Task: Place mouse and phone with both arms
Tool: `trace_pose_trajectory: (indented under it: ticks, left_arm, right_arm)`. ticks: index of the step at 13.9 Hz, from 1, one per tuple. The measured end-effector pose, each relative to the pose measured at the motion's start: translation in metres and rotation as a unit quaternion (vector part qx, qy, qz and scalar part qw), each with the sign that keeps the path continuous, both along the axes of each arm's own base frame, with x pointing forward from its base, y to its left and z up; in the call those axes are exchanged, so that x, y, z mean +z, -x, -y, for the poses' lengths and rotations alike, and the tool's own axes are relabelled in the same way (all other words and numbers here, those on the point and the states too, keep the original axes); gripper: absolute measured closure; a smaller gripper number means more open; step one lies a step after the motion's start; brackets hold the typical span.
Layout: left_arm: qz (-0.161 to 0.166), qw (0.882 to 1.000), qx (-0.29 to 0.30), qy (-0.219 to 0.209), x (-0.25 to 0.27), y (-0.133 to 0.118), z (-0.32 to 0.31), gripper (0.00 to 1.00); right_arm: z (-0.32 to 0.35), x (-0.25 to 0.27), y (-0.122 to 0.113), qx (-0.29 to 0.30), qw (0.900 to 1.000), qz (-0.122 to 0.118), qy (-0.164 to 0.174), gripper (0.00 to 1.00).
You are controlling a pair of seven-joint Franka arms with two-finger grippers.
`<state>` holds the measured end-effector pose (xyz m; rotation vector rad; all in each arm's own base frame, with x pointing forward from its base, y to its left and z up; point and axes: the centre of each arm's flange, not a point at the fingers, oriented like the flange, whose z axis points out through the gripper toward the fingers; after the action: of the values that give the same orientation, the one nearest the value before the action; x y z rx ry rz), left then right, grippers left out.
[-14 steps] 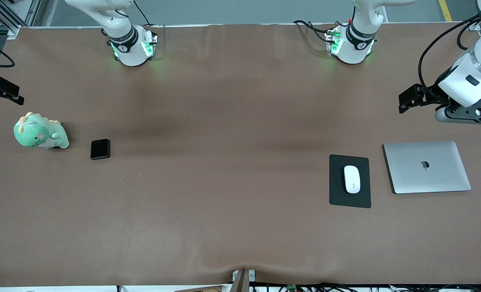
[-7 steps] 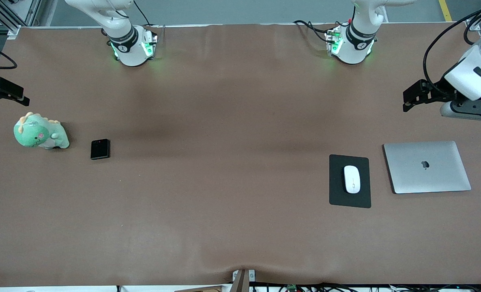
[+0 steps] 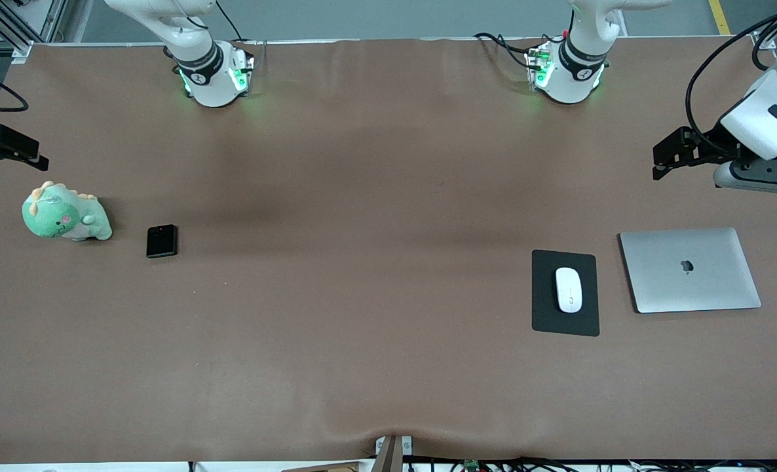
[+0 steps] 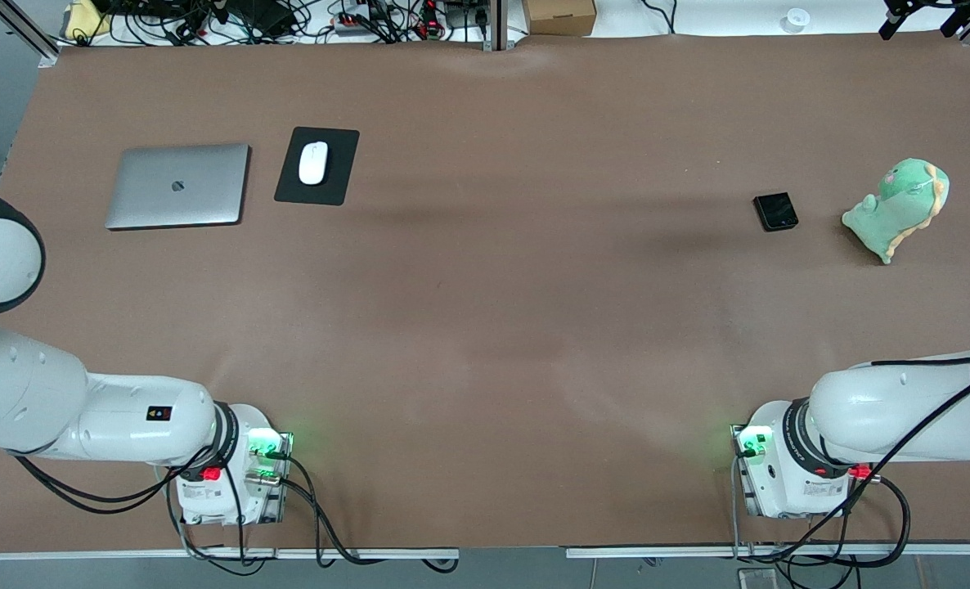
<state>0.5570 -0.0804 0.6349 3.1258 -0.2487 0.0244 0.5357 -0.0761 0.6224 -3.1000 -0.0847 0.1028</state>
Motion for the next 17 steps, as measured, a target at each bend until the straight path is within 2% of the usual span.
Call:
trace_pose_trajectory:
  ticks: [6,11,17]
  left_arm:
    - [-0.001,1.000,0.000,-0.001,-0.001,0.000,0.000,0.00]
    - [-0.001,1.000,-0.001,-0.001,-0.001,0.000,0.001,0.00]
    - [-0.001,1.000,-0.001,-0.001,-0.001,0.000,0.001,0.00]
  right_arm:
    - [0.007,0.019,-0.008,-0.004,1.000,0.022,0.011,0.00]
    - [-0.023,0.016,-0.021,0.032,0.997,0.014,0.069,0.00]
    - [-0.009,0.019,-0.021,0.019,0.997,0.020,0.074,0.00]
